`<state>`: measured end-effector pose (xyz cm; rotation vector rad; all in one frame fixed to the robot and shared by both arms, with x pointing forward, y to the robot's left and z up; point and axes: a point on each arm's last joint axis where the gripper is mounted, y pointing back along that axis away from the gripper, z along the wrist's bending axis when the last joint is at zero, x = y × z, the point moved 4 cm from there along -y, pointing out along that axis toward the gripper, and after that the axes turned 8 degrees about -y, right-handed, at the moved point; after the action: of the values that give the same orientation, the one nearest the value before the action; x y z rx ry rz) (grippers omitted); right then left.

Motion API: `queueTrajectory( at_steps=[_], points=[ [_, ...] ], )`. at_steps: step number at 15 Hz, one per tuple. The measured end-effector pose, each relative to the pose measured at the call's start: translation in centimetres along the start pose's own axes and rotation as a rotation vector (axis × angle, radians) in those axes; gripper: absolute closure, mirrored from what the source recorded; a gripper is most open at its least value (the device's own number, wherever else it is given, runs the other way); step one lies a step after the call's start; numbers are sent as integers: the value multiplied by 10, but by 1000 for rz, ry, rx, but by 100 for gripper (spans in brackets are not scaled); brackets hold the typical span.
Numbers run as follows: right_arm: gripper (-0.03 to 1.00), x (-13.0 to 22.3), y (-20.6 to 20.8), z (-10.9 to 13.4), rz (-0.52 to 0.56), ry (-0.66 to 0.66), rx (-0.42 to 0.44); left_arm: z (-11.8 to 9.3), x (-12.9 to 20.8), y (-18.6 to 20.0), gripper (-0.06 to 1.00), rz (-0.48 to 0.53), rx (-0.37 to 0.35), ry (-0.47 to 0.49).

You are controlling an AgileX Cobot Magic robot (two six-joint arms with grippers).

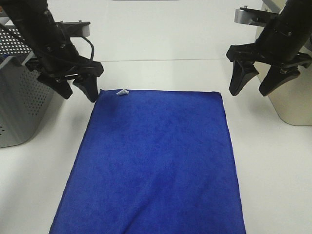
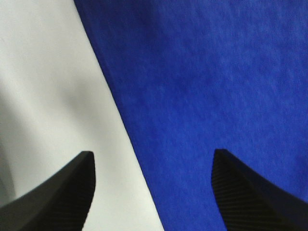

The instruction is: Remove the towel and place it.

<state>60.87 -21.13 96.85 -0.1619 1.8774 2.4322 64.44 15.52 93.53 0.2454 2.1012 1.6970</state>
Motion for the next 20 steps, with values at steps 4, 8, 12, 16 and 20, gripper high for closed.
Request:
queueTrajectory(
  at_steps=[4, 8, 12, 16, 20],
  points=[
    [27, -45, -18, -4, -37, 2, 31, 17, -36, -21, 28, -20, -52, 42],
    [27, -81, -43, -10, -51, 23, 63, 36, -45, -44, 28, 21, -129, 47],
    [27, -102, -74, -17, -39, 12, 89, 60, -53, -41, 28, -6, -187, 67],
    [27, -105, -103, -25, 0, 3, 100, 73, -55, -56, 28, -4, -151, 117],
    [27, -110, -120, -48, -2, -51, 93, 73, -61, -88, 28, -41, -86, 163]
  ],
)
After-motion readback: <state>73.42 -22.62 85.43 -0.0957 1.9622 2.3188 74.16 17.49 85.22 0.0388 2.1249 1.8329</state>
